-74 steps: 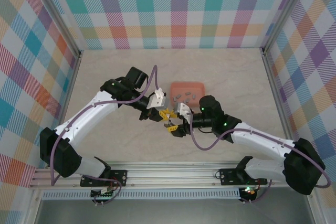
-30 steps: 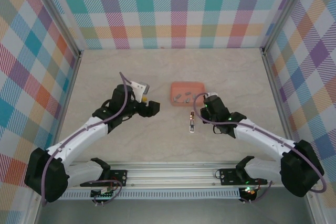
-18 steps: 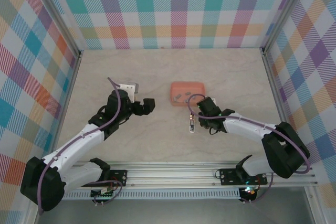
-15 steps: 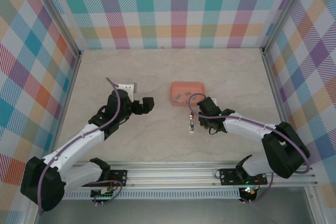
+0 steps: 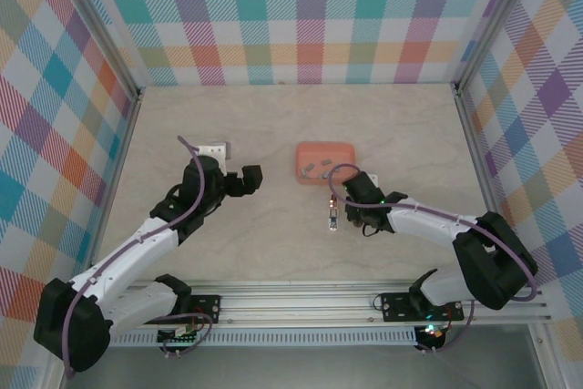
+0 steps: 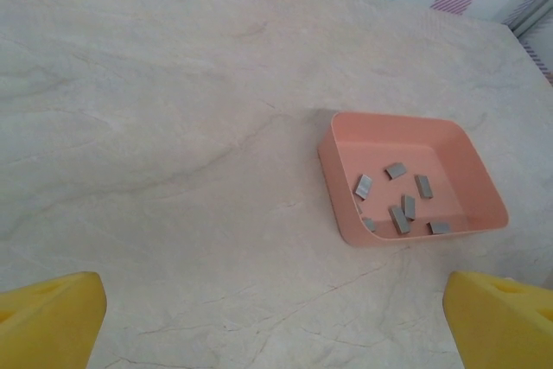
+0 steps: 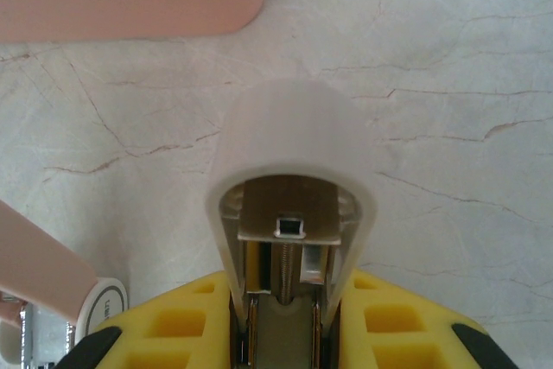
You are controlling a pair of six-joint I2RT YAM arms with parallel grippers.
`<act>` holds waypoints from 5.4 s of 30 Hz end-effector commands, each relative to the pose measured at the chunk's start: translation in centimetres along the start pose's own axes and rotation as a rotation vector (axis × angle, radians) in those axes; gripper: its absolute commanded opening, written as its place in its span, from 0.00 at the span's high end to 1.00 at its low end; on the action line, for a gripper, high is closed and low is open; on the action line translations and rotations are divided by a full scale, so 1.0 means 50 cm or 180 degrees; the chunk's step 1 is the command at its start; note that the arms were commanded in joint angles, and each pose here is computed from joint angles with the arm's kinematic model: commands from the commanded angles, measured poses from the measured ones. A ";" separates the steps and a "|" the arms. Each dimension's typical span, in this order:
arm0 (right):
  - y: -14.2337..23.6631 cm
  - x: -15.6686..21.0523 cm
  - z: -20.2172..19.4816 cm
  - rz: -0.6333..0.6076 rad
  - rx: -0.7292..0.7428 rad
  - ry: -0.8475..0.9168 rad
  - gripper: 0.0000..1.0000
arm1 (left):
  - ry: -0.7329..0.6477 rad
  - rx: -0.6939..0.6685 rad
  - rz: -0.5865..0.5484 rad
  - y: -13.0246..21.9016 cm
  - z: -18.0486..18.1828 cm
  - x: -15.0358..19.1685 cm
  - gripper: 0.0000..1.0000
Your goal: Load the staples into the stapler
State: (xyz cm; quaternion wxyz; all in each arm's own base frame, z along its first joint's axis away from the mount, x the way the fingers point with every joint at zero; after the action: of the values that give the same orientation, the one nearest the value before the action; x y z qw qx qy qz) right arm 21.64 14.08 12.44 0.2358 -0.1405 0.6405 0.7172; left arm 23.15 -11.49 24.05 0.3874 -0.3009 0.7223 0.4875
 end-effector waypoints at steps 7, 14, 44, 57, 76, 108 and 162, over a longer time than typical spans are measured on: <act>-0.012 0.008 0.007 0.0061 -0.0056 0.0061 0.79 | -0.0355 0.0291 0.0053 0.017 -0.021 -0.037 0.00; -0.021 0.016 0.006 0.0145 -0.0059 0.0088 0.78 | -0.0830 0.0505 0.0088 0.032 -0.039 -0.068 0.00; 0.221 -0.209 0.125 0.0084 -0.0589 0.0829 0.53 | -0.1066 0.0204 0.0361 -0.018 -0.022 -0.054 0.00; 0.108 -0.283 0.169 0.0912 -0.0225 0.0220 0.63 | -0.1125 0.0255 0.0344 -0.019 -0.021 -0.051 0.00; -0.072 -0.324 0.159 0.1051 0.0186 0.0063 0.66 | -0.1085 0.0375 0.0415 -0.041 -0.026 -0.044 0.00; -0.194 -0.314 0.145 0.1303 0.0434 -0.0010 0.68 | -0.1066 0.0440 0.0466 -0.050 -0.029 -0.040 0.00; 0.091 -0.213 0.042 -0.0306 -0.0410 0.0044 0.86 | -0.0919 0.0808 0.0460 -0.049 -0.048 -0.046 0.00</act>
State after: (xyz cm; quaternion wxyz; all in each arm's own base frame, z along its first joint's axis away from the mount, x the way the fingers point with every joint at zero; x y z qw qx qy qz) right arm 29.44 14.46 21.70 0.2365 -0.1619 0.6088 0.7397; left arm 25.01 -14.10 24.23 0.4710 -0.1073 0.7314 0.4814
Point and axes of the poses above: each hand's point on the last joint's axis, 136 mm out from that joint toward the fingers, its own y axis back along the fingers, its own z axis along the line the jaws close on, x = y × z, the point moved 10 cm from there along y, back along the fingers, and after that the axes turned 7 degrees about -y, right-handed, at the moved point
